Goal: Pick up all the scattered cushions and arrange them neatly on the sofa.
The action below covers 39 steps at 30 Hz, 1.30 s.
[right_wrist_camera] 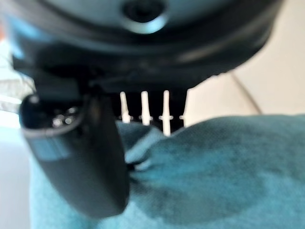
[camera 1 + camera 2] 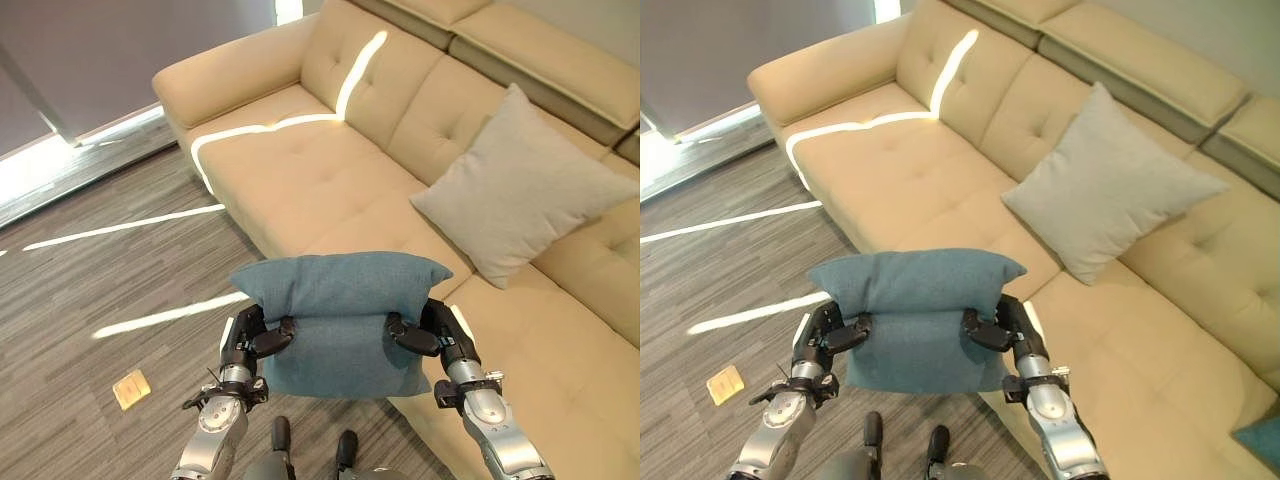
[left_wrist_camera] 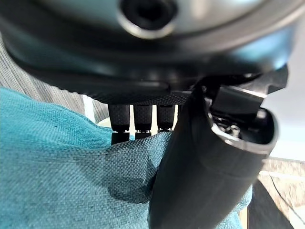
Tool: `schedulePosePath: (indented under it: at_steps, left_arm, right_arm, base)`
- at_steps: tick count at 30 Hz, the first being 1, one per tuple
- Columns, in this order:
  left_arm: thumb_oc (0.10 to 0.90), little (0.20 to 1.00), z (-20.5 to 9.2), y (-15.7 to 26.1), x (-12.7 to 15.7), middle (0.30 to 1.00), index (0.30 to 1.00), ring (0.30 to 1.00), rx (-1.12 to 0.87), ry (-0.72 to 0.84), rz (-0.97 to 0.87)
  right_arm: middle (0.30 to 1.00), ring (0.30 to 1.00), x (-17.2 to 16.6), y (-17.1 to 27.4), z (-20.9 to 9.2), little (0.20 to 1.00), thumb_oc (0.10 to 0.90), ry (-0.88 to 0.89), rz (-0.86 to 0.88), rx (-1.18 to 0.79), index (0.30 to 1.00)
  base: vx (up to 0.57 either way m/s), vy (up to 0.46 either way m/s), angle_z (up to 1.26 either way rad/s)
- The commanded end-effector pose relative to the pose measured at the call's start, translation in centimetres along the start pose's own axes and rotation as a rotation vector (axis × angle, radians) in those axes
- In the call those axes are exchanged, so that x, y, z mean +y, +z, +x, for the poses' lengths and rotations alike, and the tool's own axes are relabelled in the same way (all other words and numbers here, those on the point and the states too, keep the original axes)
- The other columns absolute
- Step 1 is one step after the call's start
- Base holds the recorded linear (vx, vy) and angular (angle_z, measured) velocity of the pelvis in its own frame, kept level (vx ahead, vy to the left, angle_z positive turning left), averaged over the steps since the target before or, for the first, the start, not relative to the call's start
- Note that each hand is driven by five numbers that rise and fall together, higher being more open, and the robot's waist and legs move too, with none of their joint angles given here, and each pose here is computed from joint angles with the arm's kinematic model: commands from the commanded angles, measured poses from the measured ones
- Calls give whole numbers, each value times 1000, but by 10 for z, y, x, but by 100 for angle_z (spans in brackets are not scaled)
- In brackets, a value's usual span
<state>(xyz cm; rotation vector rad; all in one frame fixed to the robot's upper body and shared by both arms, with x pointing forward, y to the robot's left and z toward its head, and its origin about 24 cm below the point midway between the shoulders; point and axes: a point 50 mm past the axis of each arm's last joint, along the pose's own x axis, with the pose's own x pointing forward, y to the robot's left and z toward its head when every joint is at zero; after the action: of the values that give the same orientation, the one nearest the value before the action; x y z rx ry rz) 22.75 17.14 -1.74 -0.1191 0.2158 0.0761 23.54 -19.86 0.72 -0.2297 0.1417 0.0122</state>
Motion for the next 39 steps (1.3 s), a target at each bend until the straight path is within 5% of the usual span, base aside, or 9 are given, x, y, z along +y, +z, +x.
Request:
schedulePosePath:
  at_steps: [1, 17, 39]
  left_arm:
    - [400, 300, 8, 54, 6, 300, 300, 300, -277, -20, 3]
    - [400, 300, 4, 64, 26, 300, 300, 300, -311, 42, 32]
    - [400, 300, 4, 53, 9, 300, 300, 300, -262, -83, 42]
  right_arm:
    - [300, 300, -9, 64, 11, 300, 400, -91, 117, -342, 300]
    - [300, 300, 21, 82, 21, 300, 400, 24, 118, -408, 300]
    - [300, 300, -10, 67, 17, 300, 400, -58, 101, -351, 300]
  base:
    - [245, 122, 0]
    - [192, 182, -3]
    - [135, 12, 56]
